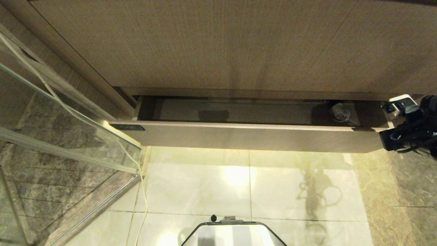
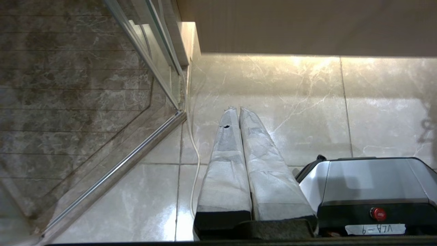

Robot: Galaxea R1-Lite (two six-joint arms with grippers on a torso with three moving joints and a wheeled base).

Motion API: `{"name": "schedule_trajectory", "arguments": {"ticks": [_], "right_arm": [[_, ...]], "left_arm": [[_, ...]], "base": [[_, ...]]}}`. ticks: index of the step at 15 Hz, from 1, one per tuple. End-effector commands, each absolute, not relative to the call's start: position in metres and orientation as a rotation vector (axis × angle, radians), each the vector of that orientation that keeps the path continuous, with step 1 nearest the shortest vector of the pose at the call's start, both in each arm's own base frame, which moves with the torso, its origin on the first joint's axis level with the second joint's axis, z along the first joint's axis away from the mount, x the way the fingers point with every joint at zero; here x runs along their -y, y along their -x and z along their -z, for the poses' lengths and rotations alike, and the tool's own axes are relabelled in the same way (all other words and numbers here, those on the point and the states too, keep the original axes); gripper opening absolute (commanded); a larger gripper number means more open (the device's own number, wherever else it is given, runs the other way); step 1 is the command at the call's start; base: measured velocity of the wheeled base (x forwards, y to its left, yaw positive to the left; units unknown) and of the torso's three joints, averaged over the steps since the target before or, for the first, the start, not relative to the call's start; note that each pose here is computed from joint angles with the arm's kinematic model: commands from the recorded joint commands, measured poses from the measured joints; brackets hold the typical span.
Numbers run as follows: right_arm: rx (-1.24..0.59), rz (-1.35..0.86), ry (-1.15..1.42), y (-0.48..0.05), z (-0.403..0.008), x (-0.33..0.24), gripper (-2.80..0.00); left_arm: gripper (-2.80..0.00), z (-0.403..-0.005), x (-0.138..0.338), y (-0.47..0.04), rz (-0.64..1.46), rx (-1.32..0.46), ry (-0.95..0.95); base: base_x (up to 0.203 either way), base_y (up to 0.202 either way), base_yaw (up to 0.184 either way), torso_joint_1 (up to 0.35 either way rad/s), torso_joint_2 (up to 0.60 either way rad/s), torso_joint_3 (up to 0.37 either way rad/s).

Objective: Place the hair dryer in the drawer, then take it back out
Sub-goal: Close the drawer, then pull open the drawer

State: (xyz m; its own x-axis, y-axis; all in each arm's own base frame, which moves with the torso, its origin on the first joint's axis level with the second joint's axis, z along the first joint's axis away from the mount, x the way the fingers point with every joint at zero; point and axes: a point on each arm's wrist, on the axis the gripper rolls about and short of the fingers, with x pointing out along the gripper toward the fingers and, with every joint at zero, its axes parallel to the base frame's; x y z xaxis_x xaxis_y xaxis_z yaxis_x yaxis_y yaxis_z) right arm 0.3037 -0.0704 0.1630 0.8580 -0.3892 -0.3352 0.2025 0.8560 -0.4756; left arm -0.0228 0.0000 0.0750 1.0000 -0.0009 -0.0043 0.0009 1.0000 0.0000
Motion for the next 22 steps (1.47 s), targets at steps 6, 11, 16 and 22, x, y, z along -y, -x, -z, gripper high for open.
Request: {"name": "schedule_trajectory", "arguments": {"ticks": [6, 11, 16, 22], "right_arm": [[-0.416, 0.291, 0.439, -0.265, -0.180, 0.061, -2.80], [-0.435, 0.261, 0.439, -0.252, -0.177, 0.058, -2.80], [-0.365, 0.248, 0.410, -0.181, -0.187, 0.040, -2.80], [-0.261, 0.226, 0.298, -0.089, -0.167, 0.017, -2.80]], "left_arm": [[-2.80, -0.075, 0.000, 0.023, 0.002, -0.006, 0.000], [-2.80, -0.075, 0.000, 0.023, 0.002, -0.006, 0.000], [-2.80, -0.075, 0.000, 0.023, 0.002, -0.006, 0.000], [-2.80, -0.075, 0.000, 0.023, 0.002, -0.005, 0.000]], "base": [[0.000, 0.000, 0.000, 0.000, 0.00, 0.000], [0.000, 0.000, 0.000, 0.000, 0.00, 0.000], [0.000, 0.000, 0.000, 0.000, 0.00, 0.000], [0.000, 0.000, 0.000, 0.000, 0.00, 0.000]]}}
